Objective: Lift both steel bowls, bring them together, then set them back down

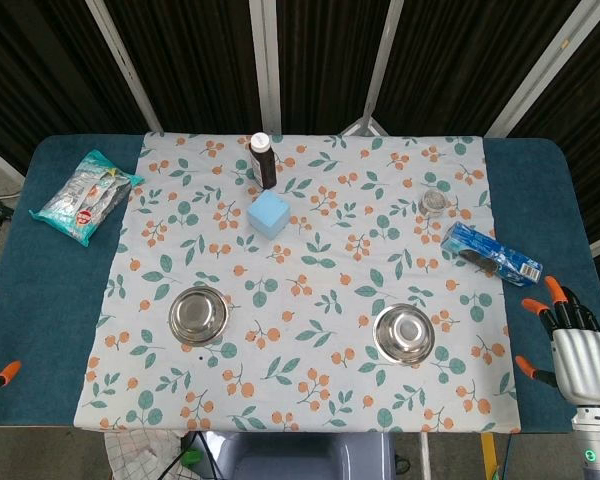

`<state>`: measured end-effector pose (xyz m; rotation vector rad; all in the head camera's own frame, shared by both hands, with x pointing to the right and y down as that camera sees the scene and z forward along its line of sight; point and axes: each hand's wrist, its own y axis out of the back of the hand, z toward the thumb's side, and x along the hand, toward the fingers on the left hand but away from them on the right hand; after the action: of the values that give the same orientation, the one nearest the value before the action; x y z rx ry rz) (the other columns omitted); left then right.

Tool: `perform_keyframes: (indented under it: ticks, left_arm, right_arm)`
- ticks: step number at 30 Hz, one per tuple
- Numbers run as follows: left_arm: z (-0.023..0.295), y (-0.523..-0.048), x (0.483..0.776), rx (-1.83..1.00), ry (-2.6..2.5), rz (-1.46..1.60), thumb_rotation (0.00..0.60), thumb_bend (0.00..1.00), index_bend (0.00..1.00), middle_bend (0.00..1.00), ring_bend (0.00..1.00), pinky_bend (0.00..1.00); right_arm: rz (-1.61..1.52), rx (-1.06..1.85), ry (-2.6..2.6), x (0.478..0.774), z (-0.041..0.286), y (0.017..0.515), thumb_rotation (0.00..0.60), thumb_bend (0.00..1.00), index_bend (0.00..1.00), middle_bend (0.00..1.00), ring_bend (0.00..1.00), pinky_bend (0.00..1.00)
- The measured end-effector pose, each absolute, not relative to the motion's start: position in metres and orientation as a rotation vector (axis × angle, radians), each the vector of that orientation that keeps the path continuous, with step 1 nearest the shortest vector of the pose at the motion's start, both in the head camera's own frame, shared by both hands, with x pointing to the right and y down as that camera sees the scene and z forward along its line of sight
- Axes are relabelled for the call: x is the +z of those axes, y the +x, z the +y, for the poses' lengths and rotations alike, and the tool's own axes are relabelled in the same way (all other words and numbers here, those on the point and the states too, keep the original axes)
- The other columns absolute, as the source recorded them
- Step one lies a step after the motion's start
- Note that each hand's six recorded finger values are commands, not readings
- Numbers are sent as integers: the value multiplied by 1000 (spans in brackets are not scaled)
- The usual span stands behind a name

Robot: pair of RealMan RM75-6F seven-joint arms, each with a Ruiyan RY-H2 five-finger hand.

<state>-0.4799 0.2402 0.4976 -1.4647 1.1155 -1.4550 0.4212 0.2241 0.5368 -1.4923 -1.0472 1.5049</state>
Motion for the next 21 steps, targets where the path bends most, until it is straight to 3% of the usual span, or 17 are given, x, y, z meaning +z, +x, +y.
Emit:
perform_keyframes:
  ticks: [13,21]
  left_arm:
    - [236,-471,499,-1396,-1446,1085,600,23,9,0,0,87]
    - [234,-477,508,-1443,-1455,1082,600,24,9,0,0,87]
  right_arm:
    - [-1076,1491,-1484,535,224,422,600,33,295,17,79,199]
    - [-1120,1505,-1545,537,230,415,600,33,279,17,81,96]
